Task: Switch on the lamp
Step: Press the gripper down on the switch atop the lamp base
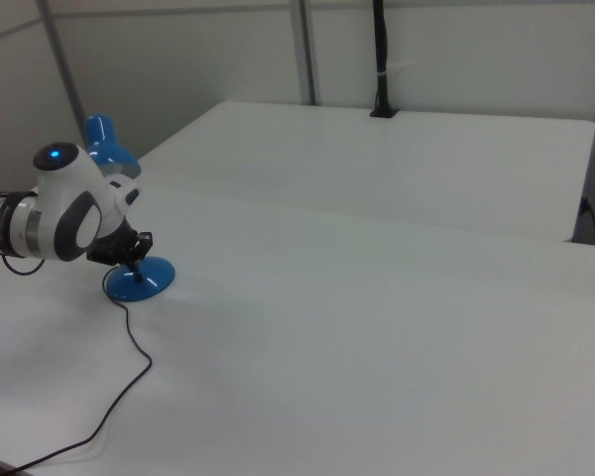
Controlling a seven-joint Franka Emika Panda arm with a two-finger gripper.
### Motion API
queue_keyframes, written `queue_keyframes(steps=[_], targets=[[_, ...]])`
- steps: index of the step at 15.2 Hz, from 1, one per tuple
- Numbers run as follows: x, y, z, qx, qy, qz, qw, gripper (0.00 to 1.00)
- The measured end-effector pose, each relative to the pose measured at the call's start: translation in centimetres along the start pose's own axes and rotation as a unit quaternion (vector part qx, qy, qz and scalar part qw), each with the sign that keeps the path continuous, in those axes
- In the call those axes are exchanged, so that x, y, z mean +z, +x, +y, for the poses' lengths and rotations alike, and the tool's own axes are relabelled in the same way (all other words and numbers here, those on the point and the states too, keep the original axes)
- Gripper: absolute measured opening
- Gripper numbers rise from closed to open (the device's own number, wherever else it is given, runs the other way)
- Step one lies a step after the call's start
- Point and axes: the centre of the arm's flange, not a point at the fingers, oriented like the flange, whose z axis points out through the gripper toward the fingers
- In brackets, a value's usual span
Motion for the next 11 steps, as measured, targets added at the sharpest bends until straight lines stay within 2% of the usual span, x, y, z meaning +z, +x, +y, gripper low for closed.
queue_keyframes(steps=[11], targets=[[-0.03, -0.24, 0.71, 0.006, 0.000, -0.006, 1.0000, 0.01]])
